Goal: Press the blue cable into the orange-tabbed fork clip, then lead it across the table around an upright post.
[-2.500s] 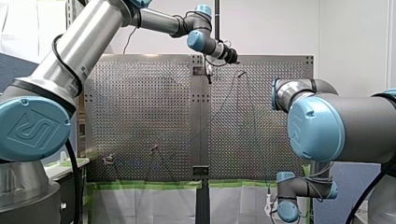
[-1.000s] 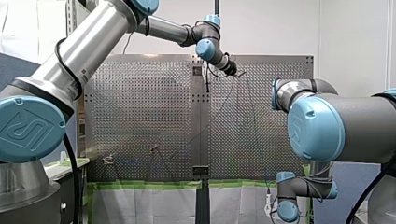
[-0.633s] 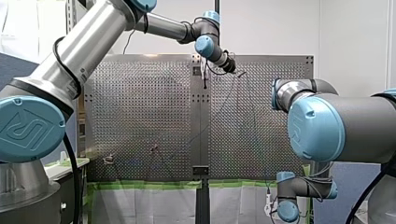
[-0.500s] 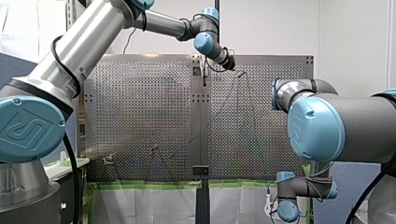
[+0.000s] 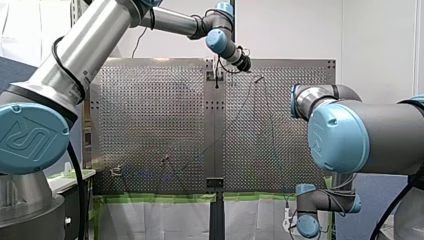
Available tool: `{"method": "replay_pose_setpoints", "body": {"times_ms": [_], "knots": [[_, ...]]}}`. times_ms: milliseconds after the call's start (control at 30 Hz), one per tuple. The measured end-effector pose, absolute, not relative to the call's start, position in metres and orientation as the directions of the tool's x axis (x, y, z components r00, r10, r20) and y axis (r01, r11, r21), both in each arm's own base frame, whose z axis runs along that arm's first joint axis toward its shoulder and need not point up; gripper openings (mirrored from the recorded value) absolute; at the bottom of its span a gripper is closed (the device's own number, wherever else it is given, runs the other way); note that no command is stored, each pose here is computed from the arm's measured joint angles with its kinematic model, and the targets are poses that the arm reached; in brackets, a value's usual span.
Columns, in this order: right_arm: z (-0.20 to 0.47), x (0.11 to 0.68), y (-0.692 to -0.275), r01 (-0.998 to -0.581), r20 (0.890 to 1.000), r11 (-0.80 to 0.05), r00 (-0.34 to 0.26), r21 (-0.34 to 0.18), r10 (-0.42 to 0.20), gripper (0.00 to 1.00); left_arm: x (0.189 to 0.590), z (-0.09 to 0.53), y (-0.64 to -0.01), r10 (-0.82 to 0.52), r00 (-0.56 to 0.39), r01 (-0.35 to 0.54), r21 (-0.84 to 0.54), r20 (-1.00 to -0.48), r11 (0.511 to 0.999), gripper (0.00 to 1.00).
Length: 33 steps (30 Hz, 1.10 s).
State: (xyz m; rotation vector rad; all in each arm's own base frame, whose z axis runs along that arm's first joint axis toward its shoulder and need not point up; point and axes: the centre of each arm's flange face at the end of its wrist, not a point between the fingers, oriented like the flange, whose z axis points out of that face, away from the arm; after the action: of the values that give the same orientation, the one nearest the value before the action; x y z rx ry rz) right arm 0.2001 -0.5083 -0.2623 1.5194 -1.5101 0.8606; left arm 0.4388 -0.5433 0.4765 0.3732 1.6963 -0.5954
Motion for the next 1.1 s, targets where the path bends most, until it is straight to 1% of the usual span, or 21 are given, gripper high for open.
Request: {"method": "replay_pose_setpoints", "body": {"times_ms": [333, 567, 733, 800, 833, 867, 900, 1000, 1067, 1100], "knots": [[-0.262, 0.200, -0.508, -0.996, 0.894, 0.042, 0.052, 0.079, -0.444, 0.00, 0.434, 0.482, -0.542, -0.080, -0.216, 0.548, -0.188, -0.973, 0.815, 0.76], [-0.262, 0.200, -0.508, -0.996, 0.894, 0.042, 0.052, 0.079, -0.444, 0.00, 0.423, 0.481, -0.551, -0.109, -0.258, 0.575, -0.243, -0.960, 0.782, 0.76], [-0.262, 0.200, -0.508, -0.996, 0.894, 0.041, 0.052, 0.078, -0.444, 0.00, 0.417, 0.482, -0.556, -0.142, -0.277, 0.574, -0.282, -0.950, 0.768, 0.76], [-0.262, 0.200, -0.508, -0.996, 0.894, 0.041, 0.052, 0.078, -0.444, 0.00, 0.415, 0.482, -0.560, -0.161, -0.279, 0.570, -0.298, -0.947, 0.766, 0.82], [-0.262, 0.200, -0.508, -0.996, 0.894, 0.041, 0.052, 0.078, -0.444, 0.00, 0.415, 0.481, -0.561, -0.170, -0.279, 0.567, -0.305, -0.945, 0.766, 0.82], [-0.262, 0.201, -0.508, -0.996, 0.894, 0.041, 0.052, 0.078, -0.444, 0.00, 0.415, 0.479, -0.563, -0.181, -0.280, 0.561, -0.314, -0.943, 0.766, 0.85], [-0.262, 0.201, -0.508, -0.996, 0.894, 0.041, 0.052, 0.078, -0.444, 0.00, 0.416, 0.477, -0.565, -0.189, -0.281, 0.557, -0.320, -0.941, 0.766, 0.91], [-0.262, 0.201, -0.508, -0.996, 0.894, 0.040, 0.052, 0.078, -0.444, 0.00, 0.421, 0.464, -0.570, -0.210, -0.292, 0.536, -0.342, -0.933, 0.772, 0.93], [-0.262, 0.201, -0.508, -0.996, 0.894, 0.041, 0.052, 0.078, -0.444, 0.00, 0.426, 0.452, -0.574, -0.219, -0.308, 0.520, -0.356, -0.926, 0.777, 0.98], [-0.262, 0.200, -0.508, -0.996, 0.894, 0.041, 0.052, 0.078, -0.444, 0.00, 0.427, 0.447, -0.576, -0.222, -0.315, 0.514, -0.362, -0.923, 0.778, 0.98]]}}
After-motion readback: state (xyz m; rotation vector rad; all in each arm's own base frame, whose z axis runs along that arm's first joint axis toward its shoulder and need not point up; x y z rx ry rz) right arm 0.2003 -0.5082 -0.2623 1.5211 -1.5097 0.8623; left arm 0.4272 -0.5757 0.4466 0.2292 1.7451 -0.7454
